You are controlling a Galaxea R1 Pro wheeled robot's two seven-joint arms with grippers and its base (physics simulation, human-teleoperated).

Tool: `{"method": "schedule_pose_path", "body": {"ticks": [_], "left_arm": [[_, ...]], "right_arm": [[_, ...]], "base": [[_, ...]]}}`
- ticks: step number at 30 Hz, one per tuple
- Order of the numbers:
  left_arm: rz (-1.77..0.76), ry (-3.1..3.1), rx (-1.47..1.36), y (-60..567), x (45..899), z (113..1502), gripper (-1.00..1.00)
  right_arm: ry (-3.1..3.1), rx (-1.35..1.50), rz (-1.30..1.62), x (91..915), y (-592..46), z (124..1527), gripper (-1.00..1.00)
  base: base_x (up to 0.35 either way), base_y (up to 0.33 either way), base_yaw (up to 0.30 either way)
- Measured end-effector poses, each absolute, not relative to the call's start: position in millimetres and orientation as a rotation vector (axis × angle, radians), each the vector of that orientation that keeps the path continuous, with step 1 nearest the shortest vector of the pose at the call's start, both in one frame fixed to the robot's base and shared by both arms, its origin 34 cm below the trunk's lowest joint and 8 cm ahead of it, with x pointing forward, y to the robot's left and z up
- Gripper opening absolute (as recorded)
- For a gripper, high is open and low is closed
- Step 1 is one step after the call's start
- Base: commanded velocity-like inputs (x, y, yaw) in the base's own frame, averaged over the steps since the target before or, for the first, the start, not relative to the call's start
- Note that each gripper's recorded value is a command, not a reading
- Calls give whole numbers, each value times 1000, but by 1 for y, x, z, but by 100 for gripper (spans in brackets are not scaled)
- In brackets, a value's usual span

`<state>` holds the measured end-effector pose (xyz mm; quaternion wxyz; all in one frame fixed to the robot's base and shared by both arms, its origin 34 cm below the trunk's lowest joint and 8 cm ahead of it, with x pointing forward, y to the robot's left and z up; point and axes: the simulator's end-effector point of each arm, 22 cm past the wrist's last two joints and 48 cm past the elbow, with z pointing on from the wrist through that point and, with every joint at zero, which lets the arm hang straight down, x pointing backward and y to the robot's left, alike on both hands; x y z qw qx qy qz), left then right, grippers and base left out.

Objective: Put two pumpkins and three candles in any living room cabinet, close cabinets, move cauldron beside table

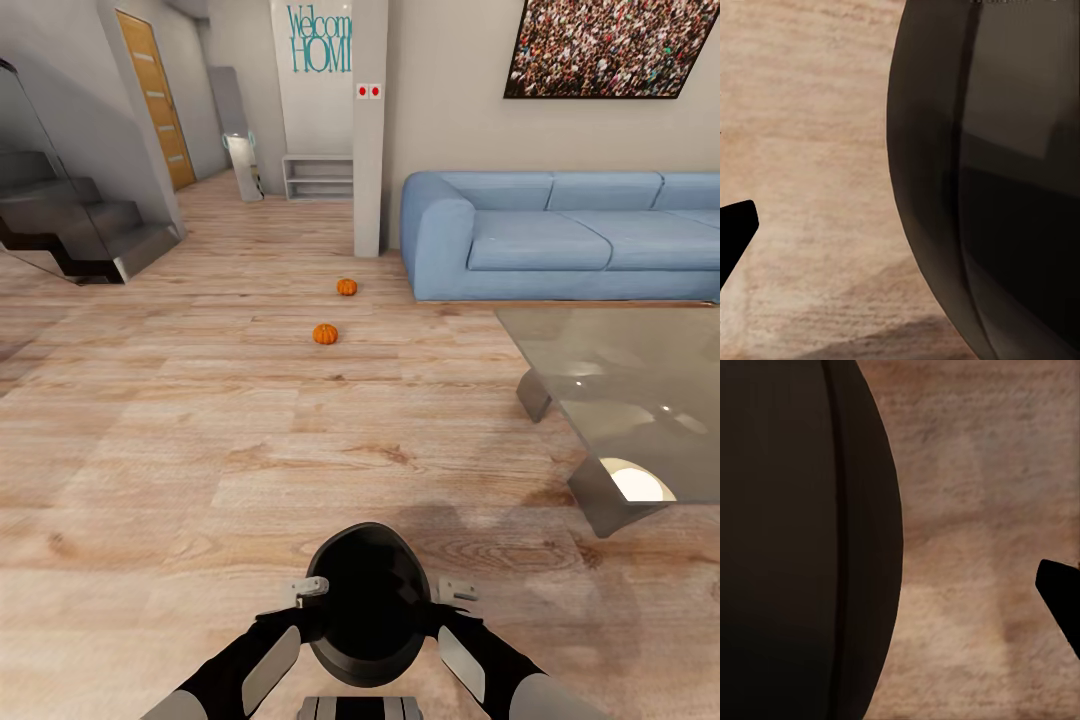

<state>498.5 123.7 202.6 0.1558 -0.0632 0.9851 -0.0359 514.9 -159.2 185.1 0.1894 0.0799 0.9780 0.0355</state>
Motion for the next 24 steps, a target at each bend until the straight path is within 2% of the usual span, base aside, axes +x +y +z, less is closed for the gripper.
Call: {"method": "schedule_pose_path", "body": {"ticks": [5, 6, 24], "left_arm": [[-103, 2821, -181, 124, 499, 203, 100], [-103, 2821, -181, 124, 499, 203, -100], [-107, 2819, -188, 124, 499, 203, -100]], "right_arm": [[2749, 227, 101, 515, -159, 185, -100], [2749, 227, 100, 515, -159, 185, -100], [2750, 225, 101, 515, -159, 185, -100]], "base": [[0, 0, 0], [0, 0, 0], [0, 0, 0]]}}
